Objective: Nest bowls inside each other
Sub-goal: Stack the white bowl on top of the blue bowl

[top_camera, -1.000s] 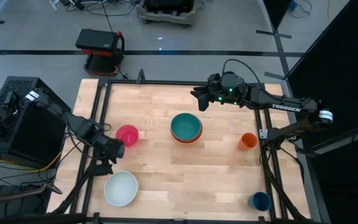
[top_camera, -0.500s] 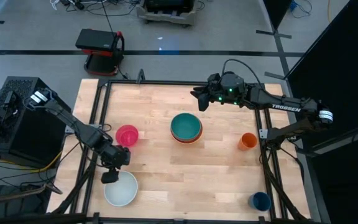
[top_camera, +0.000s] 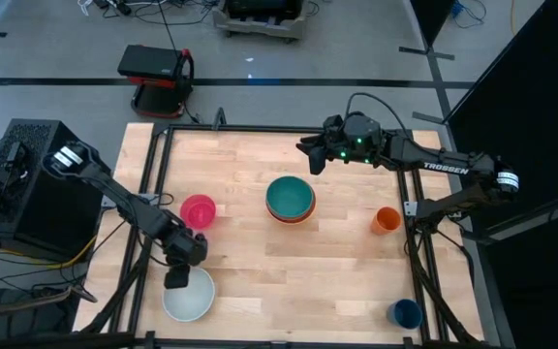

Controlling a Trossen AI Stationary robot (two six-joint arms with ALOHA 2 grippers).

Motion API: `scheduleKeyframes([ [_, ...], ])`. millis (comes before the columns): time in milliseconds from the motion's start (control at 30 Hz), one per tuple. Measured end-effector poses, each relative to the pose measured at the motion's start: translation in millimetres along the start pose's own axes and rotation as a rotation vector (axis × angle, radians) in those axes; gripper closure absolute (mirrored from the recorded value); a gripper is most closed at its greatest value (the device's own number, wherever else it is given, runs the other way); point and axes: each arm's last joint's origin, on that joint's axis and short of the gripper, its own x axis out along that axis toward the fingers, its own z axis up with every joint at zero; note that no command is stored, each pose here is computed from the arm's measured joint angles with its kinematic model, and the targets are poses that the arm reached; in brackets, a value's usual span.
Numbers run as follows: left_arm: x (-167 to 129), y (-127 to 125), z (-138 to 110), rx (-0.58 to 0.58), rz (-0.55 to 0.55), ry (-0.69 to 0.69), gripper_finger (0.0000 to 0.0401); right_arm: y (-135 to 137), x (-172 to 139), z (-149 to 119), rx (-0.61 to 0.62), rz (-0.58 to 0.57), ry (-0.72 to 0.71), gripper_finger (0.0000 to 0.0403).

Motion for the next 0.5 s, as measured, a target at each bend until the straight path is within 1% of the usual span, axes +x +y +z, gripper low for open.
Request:
scheduleKeyframes([
  [100,-0.1,0.0,0.0,-0.002,-0.001,0.000,0.0366,0.0,0.0,0.0,0.000,0.001,0.000,0.0296],
  [133,-0.1,0.1,0.0,-0.012,0.000,0.001,0.0384,0.0,0.0,0.0,-0.001,0.001,0.000,0.0297],
  [167,-0.2,0.2,0.1,-0.019,-0.001,0.000,0.0391,0.0,0.1,-0.1,-0.001,0.001,0.001,0.0299],
  [333,-0.9,-1.2,0.6,-0.024,-0.020,0.005,0.0400,0.0,0.1,-0.1,-0.003,0.001,0.001,0.0300],
  [500,-31.7,-5.0,20.3,-0.035,0.039,-0.059,0.0400,-1.4,0.2,0.7,-0.010,-0.004,-0.001,0.0302],
])
